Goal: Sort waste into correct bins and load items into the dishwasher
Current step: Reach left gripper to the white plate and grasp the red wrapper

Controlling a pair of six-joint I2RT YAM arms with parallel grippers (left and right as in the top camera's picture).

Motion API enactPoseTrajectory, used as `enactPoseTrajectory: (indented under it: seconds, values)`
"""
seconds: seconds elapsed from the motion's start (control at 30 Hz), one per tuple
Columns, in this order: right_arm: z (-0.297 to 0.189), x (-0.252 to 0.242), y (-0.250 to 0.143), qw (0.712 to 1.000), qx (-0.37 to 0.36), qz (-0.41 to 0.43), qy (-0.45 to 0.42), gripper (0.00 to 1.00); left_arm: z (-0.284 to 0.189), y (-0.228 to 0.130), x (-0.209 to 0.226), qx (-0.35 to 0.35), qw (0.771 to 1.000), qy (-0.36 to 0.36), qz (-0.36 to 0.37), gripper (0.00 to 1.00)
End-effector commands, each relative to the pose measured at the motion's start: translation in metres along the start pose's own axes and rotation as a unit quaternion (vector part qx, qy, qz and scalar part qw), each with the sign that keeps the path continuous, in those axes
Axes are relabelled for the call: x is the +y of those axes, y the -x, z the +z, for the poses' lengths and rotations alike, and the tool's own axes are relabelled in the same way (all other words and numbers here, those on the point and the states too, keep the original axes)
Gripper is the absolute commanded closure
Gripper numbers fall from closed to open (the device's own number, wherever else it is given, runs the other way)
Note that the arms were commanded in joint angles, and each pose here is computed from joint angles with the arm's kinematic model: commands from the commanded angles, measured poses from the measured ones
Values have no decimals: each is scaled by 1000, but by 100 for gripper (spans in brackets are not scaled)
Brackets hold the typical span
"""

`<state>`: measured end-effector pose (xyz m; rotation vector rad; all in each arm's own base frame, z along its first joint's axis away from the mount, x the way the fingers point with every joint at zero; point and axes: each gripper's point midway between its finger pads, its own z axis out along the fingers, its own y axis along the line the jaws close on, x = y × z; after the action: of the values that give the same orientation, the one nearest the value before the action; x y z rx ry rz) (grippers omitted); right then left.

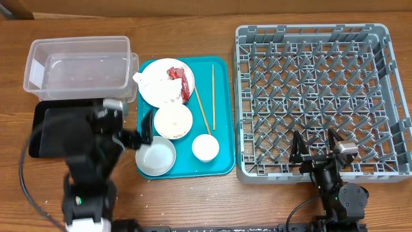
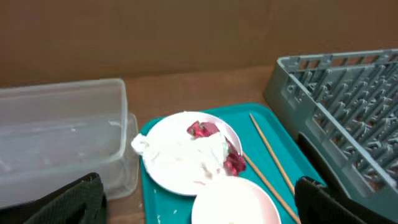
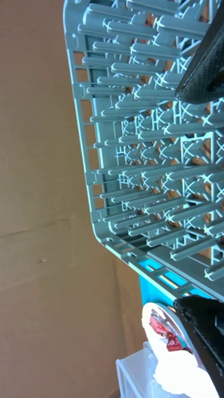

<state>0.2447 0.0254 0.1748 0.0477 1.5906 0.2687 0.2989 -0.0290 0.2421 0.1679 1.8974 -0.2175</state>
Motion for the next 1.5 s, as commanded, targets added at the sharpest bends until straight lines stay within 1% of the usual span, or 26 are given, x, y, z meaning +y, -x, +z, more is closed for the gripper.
enactPoseTrajectory:
  seconds: [0.0,0.1,0.17,0.3,0.37,0.47,0.7,0.8,0.87,1.1,1.13,1.47]
  values:
    - [0,1,-2,1000,-1,-1,4,0,26,31,-3,70,997,-29,-10,0]
    - [0,1,-2,1000,-1,-1,4,0,48,40,-6,139,989,-43,-26,0]
    - [0,1,-2,1000,-1,-1,4,0,64,45,-11,192,979,-52,-35,0]
    - [0,1,-2,1000,-1,-1,4,0,91,44,-17,280,958,-53,-32,0]
    - [0,1,-2,1000,-1,-1,4,0,109,40,-26,316,946,-66,-27,0]
    - [0,1,-2,1000,-1,-1,4,0,135,30,-32,333,939,-76,-25,0]
    - [0,1,-2,1000,-1,-1,4,0,177,-18,-27,379,922,-76,-35,0]
    - [0,1,-2,1000,-1,-1,4,0,188,-44,-14,412,907,-17,-81,0]
    - [0,1,-2,1000,-1,-1,4,0,196,-59,-11,427,900,0,-92,0]
    - [0,1,-2,1000,-1,-1,4,0,227,-100,-14,446,891,35,-76,0]
    - [0,1,-2,1000,-1,-1,4,0,233,-109,-13,449,889,50,-72,0]
    - [0,1,-2,1000,-1,-1,4,0,252,-137,-5,452,885,107,-45,0]
